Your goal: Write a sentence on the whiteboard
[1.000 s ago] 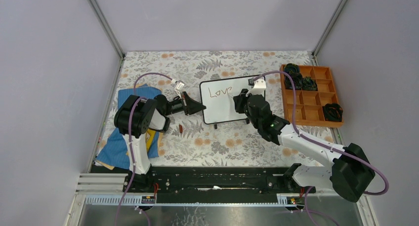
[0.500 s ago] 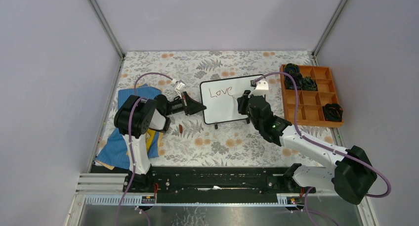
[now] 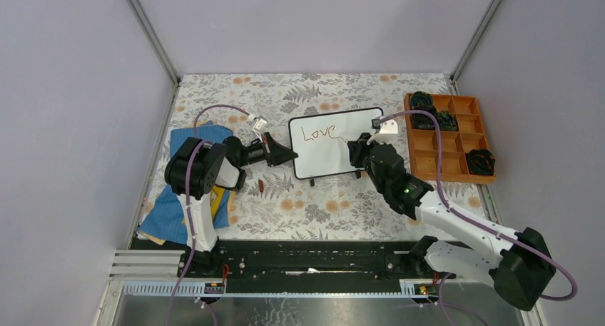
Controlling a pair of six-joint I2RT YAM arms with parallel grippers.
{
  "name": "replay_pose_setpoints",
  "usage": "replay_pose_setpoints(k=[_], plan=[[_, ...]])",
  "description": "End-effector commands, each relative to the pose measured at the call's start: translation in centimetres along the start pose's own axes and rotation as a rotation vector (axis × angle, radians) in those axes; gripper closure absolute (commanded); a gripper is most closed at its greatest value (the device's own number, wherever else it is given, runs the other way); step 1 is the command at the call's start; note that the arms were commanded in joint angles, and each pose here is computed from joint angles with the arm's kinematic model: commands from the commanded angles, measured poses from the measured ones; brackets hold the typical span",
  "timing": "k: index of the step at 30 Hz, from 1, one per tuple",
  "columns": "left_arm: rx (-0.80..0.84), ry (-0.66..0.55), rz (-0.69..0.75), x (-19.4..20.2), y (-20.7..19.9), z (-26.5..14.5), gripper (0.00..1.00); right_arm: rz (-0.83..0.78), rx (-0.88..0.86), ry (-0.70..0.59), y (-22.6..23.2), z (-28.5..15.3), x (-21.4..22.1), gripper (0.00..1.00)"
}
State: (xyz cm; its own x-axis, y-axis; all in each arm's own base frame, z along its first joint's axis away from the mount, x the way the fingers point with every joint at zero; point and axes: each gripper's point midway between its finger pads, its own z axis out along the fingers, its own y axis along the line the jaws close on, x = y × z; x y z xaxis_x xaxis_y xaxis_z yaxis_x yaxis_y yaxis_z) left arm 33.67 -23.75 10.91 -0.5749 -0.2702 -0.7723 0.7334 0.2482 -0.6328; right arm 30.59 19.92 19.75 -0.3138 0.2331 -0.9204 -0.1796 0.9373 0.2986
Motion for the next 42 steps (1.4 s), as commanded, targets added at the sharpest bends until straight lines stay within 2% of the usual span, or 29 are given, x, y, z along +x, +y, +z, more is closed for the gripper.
replay_pose_setpoints(k=[1,7,14,18,24,32,36,42], plan=[[0.007,0.013,0.005,0.3,-0.5,0.0,1.0,0.024,-0.12,-0.1,1.9,-1.4,-3.4,1.0],[0.008,0.009,0.008,0.1,-0.6,0.0,1.0,0.022,-0.198,-0.092,3.3,-2.2,-4.0,1.0],[0.007,0.01,0.005,0.2,-0.5,0.0,1.0,0.001,-0.206,-0.15,3.5,-2.7,-5.9,1.0],[0.004,0.013,0.003,0.3,-0.4,0.0,1.0,-0.008,-0.156,-0.199,3.1,-2.8,-8.2,1.0],[0.003,0.015,0.001,0.3,-0.4,0.0,1.0,0.016,-0.02,-0.207,1.3,-2.1,-10.9,1.0],[0.006,0.013,0.006,0.2,-0.5,0.1,1.0,0.18,-0.058,-0.175,-0.2,-1.2,-9.5,1.0],[0.007,0.012,0.01,0.1,-0.7,0.1,1.0,0.219,-0.095,-0.242,-0.8,-2.2,-8.8,1.0],[0.004,0.018,0.002,0.4,-0.5,0.1,1.0,0.119,-0.161,-0.156,0.4,-2.1,-7.1,1.0]])
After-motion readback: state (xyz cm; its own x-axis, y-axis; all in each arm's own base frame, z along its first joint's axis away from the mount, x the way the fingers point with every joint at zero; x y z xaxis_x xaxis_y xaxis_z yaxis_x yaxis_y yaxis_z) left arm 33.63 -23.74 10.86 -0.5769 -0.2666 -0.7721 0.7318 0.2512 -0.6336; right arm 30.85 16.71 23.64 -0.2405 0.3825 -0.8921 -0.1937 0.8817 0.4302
